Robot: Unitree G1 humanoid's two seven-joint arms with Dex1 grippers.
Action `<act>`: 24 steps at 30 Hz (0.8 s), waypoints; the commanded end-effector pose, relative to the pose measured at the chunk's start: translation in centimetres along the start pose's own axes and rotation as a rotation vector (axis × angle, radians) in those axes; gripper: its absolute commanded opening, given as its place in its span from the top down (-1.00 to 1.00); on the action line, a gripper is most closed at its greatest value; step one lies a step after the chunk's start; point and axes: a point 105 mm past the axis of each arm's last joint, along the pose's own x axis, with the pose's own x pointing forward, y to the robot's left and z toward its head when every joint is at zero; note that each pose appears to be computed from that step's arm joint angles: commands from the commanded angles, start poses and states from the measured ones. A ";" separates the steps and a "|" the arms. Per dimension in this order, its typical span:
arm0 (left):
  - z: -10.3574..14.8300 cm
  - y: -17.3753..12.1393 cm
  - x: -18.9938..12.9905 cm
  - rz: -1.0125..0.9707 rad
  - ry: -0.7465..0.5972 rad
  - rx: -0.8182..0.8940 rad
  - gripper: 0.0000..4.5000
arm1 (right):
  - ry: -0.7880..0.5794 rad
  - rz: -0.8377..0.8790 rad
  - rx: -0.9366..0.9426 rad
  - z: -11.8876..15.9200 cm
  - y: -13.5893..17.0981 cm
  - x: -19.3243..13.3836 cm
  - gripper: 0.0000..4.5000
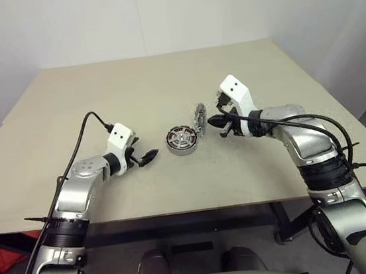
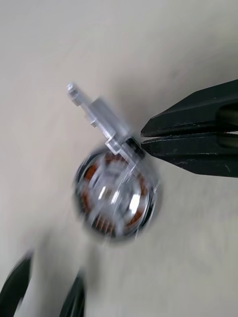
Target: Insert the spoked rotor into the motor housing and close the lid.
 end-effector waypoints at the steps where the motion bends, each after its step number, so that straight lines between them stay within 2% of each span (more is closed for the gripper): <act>1: 1.7 0.4 -0.5 0.019 -0.048 0.032 -1.00 | -0.059 0.052 -0.043 2.5 1.3 -0.2 0.97; 15: 1.4 0.0 -0.5 0.018 -0.045 0.030 -1.00 | -0.028 -0.014 -0.047 1.2 1.4 3.1 0.97; 19: 1.5 -0.2 -0.2 0.013 -0.051 0.027 -1.00 | -0.048 -0.011 -0.045 1.9 2.0 3.1 0.97; 24: 1.5 -0.3 -0.1 0.009 -0.051 0.027 -1.00 | -0.025 -0.177 -0.057 1.1 -0.7 2.5 0.97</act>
